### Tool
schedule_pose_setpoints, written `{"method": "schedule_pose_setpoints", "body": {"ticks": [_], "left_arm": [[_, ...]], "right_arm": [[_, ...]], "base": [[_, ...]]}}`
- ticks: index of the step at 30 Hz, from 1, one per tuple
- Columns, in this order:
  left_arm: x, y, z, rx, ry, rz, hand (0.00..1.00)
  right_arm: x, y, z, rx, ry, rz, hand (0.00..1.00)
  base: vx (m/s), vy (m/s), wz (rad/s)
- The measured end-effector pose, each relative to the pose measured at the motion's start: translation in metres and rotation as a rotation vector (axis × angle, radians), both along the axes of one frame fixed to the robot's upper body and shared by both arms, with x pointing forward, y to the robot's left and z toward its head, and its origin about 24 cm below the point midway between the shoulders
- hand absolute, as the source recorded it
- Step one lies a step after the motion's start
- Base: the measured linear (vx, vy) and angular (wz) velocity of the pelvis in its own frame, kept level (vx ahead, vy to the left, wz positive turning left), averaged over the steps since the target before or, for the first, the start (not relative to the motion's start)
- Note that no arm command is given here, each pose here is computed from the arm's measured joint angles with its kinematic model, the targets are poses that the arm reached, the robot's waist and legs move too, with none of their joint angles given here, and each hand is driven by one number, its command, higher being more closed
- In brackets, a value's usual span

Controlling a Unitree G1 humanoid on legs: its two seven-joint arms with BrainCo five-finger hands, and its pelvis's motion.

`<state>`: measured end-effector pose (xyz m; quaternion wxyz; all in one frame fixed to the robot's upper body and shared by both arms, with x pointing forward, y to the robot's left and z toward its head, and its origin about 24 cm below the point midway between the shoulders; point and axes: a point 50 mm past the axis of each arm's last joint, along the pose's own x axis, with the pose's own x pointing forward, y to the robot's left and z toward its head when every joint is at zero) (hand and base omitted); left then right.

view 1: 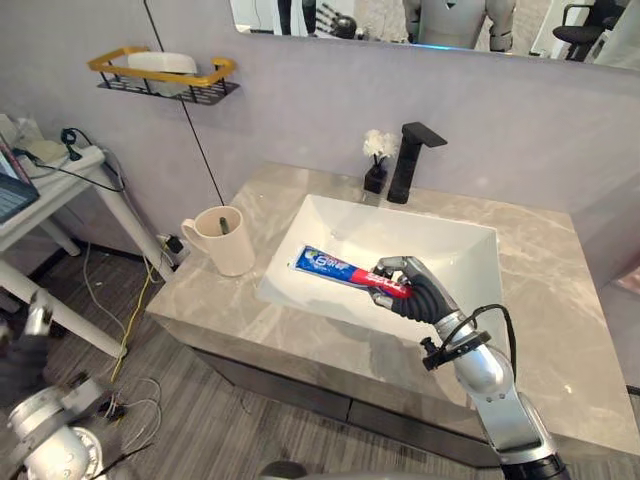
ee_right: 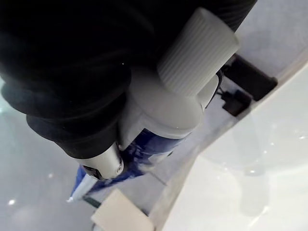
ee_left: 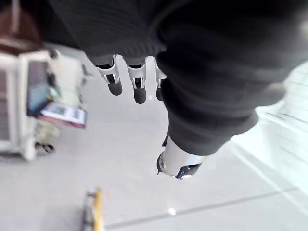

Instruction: Organize washtable

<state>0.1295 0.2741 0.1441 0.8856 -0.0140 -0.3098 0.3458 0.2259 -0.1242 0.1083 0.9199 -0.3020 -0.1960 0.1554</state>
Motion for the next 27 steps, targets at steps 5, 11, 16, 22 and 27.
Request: {"method": "schedule_pose_setpoints", "body": {"ticks": [5,11,16,22,27], "left_arm": [[0.017,-0.055,0.019,-0.099,-0.18,-0.347,0.0],[0.029,-0.094,0.02,-0.266,-0.257,-0.65,0.0],[0.038,-0.114,0.01,-0.368,-0.217,-0.809,0.0],[0.046,-0.128,-0.008,-0.469,-0.137,-0.896,0.0],[0.049,-0.139,-0.014,-0.523,-0.104,-0.958,0.0]], "right_arm": [[-0.002,0.016,0.002,0.103,-0.016,0.003,1.0],[0.0,0.038,0.016,0.194,-0.084,0.037,1.0],[0.006,0.045,0.032,0.274,-0.162,0.017,1.0],[0.007,0.047,0.038,0.328,-0.186,0.014,1.0],[0.006,0.055,0.042,0.367,-0.189,0.054,1.0]], "base": [[0.0,0.0,0.0],[-0.02,-0.001,0.0],[0.0,0.0,0.0],[0.0,0.0,0.0],[-0.01,-0.001,-0.01]]}}
